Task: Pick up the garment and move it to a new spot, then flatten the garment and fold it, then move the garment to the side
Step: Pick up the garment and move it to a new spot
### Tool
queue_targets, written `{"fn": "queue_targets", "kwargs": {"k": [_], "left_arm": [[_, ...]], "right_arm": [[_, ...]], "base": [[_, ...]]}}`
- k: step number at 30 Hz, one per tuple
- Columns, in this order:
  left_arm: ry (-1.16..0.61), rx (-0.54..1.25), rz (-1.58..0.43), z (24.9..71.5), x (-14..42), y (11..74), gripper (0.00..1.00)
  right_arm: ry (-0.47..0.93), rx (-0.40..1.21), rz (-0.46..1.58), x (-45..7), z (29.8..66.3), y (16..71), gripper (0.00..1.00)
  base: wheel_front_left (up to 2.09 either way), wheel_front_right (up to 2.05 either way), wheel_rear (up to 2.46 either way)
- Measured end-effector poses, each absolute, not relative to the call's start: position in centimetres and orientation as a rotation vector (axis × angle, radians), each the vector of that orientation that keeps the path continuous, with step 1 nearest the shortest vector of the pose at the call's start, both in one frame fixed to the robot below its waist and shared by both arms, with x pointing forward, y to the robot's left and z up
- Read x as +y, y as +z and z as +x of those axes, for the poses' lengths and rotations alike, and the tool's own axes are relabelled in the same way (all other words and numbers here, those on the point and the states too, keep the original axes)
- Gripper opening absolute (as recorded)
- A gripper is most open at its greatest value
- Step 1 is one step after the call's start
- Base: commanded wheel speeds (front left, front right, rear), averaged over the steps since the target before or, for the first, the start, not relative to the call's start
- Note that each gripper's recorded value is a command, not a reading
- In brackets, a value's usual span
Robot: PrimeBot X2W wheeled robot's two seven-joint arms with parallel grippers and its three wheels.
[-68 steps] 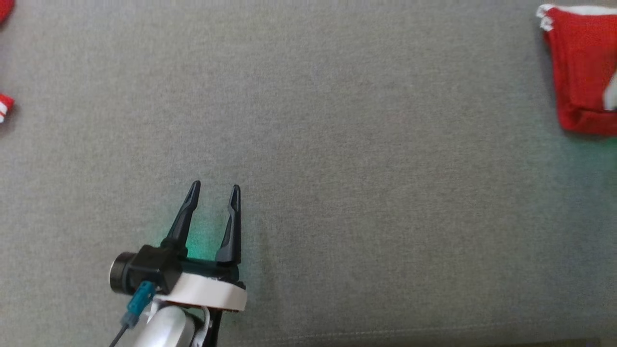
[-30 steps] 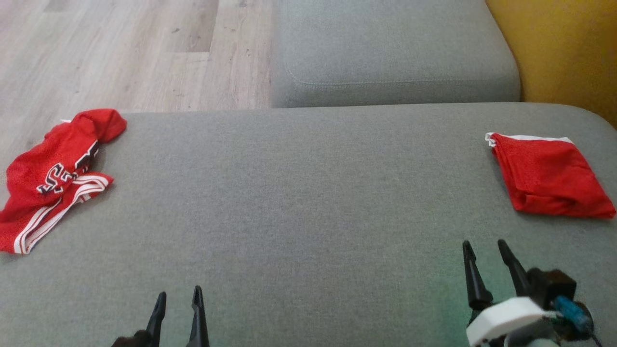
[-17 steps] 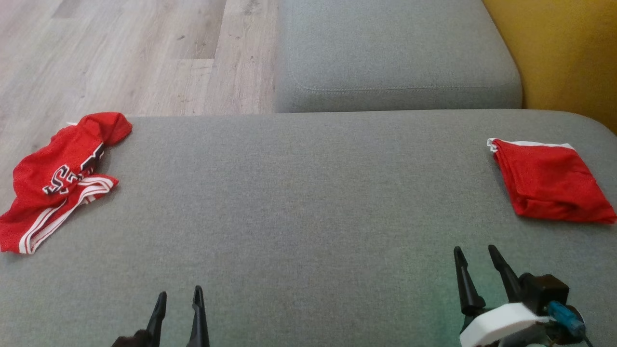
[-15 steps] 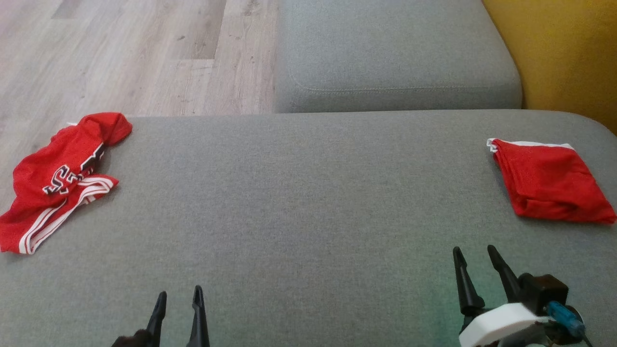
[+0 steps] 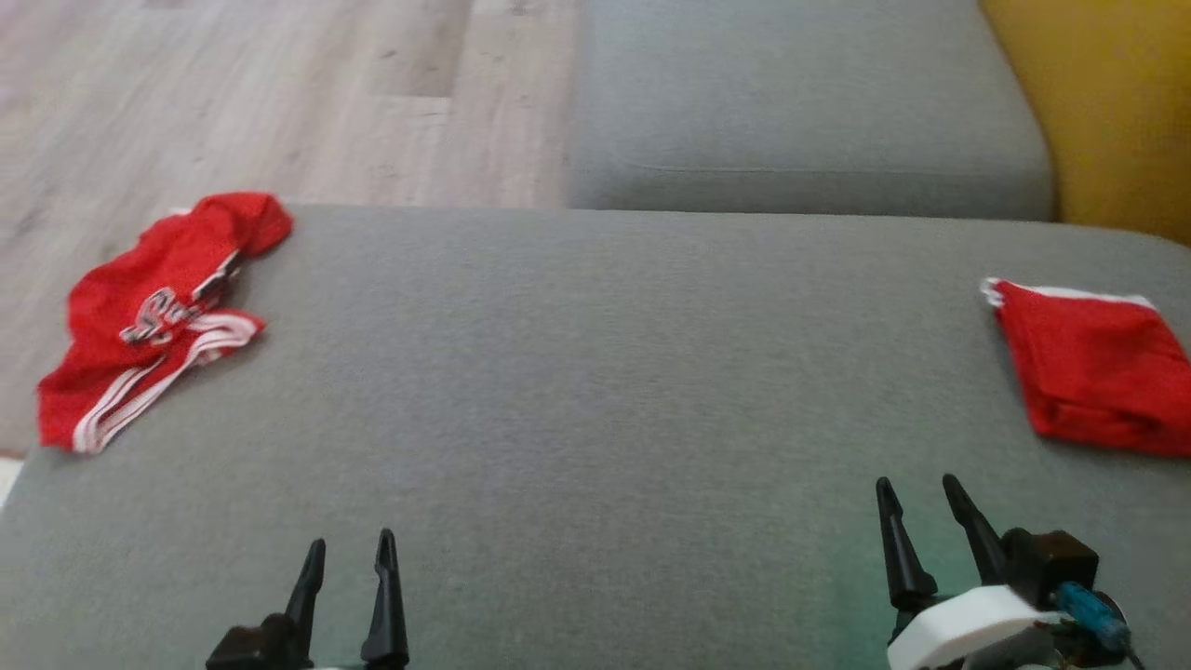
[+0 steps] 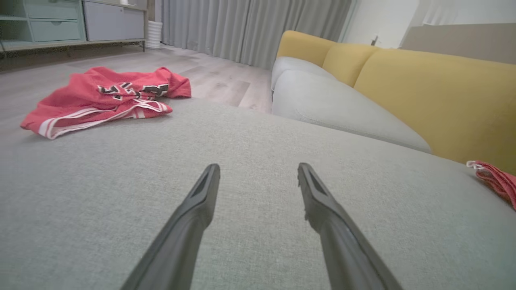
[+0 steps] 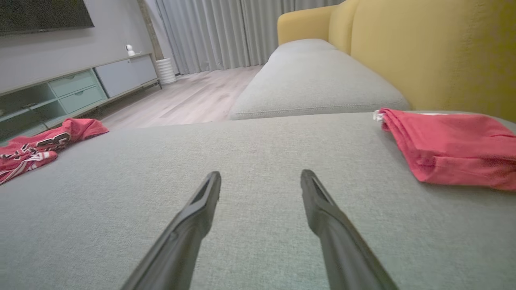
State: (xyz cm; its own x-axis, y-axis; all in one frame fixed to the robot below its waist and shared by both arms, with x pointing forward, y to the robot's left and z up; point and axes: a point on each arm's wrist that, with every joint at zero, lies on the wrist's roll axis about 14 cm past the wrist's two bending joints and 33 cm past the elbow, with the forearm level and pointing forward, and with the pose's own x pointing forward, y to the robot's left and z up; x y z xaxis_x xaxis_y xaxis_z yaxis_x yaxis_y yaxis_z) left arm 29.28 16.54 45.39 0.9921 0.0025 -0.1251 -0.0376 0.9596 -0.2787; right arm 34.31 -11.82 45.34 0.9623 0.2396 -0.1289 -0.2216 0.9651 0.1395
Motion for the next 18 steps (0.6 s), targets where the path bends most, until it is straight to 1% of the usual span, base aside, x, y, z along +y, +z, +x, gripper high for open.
{"fn": "queue_targets", "kwargs": {"k": [6, 18], "left_arm": [[0.135, 0.1, -0.278, 27.4, 20.0, 45.5, 1.0], [0.453, 0.052, -0.279, 21.4, 27.8, 45.9, 1.0]], "right_arm": [[0.351, 0.154, 0.113, -8.0, 35.3, 45.5, 1.0], [0.701, 0.169, 0.088, 3.7, 35.9, 46.0, 1.0]], "base": [[0.0, 0.0, 0.0], [0.0, 0.0, 0.0]]}}
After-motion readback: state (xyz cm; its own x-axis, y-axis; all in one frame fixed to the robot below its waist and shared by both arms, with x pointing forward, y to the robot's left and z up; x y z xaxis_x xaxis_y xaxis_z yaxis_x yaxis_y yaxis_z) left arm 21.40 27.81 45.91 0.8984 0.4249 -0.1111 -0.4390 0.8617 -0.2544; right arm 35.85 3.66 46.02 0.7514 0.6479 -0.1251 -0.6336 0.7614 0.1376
